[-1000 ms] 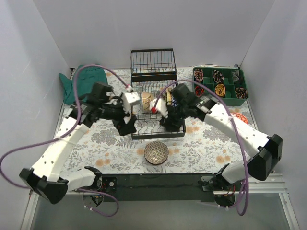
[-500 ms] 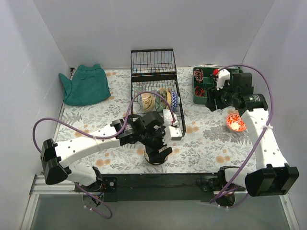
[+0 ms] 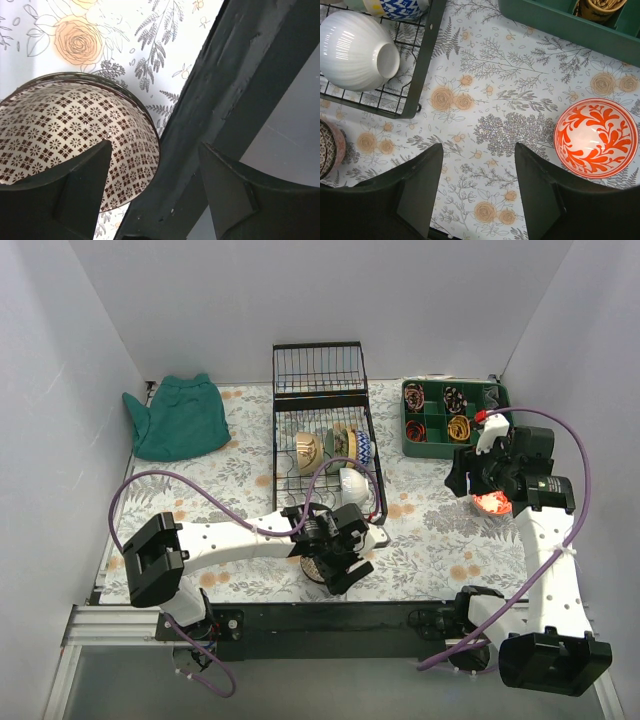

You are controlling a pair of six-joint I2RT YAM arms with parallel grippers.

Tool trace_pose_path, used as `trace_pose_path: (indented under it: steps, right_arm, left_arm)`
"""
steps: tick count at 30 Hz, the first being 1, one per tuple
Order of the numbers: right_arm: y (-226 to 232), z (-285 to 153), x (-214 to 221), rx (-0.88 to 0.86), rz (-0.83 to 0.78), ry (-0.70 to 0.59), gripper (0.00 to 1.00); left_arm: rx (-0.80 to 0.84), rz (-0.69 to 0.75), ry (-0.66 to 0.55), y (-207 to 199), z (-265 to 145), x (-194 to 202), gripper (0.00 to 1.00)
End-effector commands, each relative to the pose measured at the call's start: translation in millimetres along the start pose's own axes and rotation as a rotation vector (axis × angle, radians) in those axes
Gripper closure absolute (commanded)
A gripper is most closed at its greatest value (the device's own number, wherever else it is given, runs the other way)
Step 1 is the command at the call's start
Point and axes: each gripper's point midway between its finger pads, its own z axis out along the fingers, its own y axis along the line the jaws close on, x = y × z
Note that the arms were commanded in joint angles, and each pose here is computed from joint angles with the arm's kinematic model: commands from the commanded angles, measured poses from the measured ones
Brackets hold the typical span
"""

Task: Load the bowls into the dish rack

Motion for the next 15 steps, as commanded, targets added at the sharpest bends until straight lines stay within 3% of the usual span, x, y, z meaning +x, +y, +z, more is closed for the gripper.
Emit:
trace_pose_path:
  steps: [1, 6, 11, 15]
  right_arm:
    - [5.5, -7.0, -2.8, -0.029, 0.033, -0.035, 0.32]
    - [3.9, -11.2, -7.2, -0.027, 0.042, -0.053, 0.33]
    - [1.8, -11.0, -2.4, -0.028, 0.069, -0.051, 0.33]
    - [2.5, -9.3, 1.4, -0.038, 0.083, -0.046, 0.34]
  left_arm:
    - [-0.065, -0.021, -0.089, 9.9, -5.2, -14.1, 0.32]
    - [-0.071, 0.016, -0.094, 12.9, -4.3, -9.9, 0.52]
    - [-0.070, 0.047, -0.079, 14.6, -3.6, -5.2, 0.58]
    - [-0.043, 0.066, -0.083, 9.9, -8.9, -7.2, 0.74]
